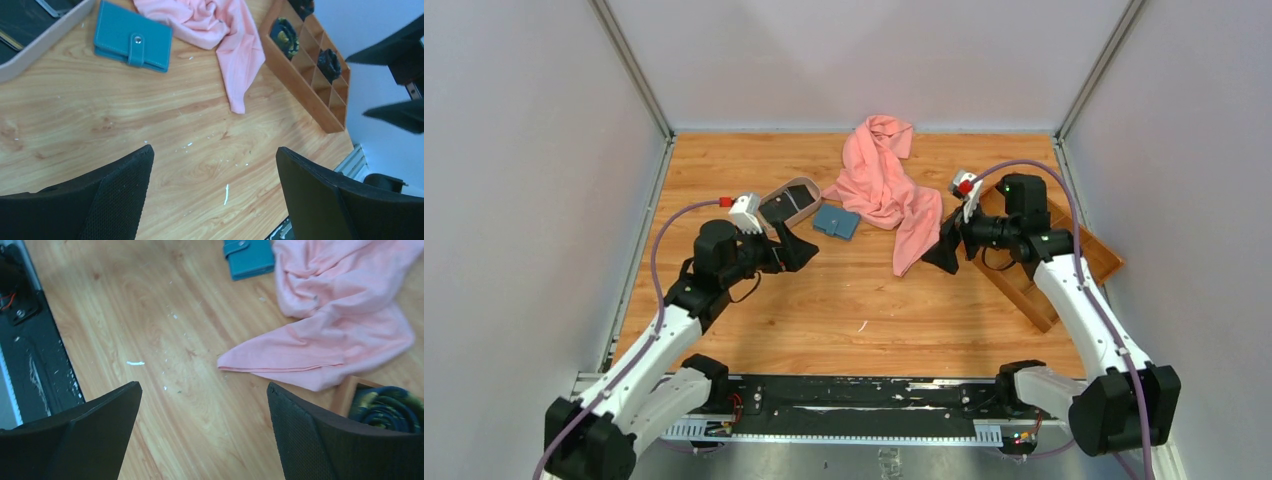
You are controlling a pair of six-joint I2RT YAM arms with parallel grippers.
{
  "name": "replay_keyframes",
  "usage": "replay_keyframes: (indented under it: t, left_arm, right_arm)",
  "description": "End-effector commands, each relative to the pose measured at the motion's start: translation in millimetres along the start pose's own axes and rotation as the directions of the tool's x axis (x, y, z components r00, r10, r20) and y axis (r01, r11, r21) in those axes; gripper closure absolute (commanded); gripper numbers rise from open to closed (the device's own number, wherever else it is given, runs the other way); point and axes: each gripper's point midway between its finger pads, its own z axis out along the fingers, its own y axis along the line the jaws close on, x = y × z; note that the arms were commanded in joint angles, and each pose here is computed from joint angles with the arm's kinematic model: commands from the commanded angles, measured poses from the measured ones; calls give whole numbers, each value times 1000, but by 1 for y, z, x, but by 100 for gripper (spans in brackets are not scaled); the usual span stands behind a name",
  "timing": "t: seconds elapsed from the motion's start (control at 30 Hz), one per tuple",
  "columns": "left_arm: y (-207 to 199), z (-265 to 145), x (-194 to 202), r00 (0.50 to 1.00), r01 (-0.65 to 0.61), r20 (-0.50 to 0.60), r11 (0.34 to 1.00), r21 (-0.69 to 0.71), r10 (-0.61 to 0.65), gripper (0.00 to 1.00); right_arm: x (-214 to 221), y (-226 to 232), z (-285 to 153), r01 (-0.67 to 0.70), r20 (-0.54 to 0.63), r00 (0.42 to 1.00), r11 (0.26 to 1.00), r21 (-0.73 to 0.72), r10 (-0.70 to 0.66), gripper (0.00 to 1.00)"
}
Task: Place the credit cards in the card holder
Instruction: Move the card holder to the center of the board.
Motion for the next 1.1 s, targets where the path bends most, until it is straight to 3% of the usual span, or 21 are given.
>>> replay_keyframes:
  t: [0.0,0.17,0.43,0.7,1.07]
  left_arm:
    - [7,26,4,998,68,-11,998,15,-68,5]
    - [41,56,16,982,190,45,976,-106,-186,12]
    - [64,104,12,943,326,120,937,-130,-311,21]
    - [91,149,20,900,435,136,880,-192,-415,42]
    - [153,163,25,845,527,326,762,-377,-424,45]
  right_arm:
    - [11,10,10,72,39,997,990,-125,-67,0]
    - [21,1,12,44,0,999,995,-91,-44,0]
    - [40,-14,21,-28,-74,997,998,-64,23,1]
    - [47,-18,20,-15,-96,995,999,-37,11,1]
    - [44,-16,17,-5,-89,996,999,-42,2,1]
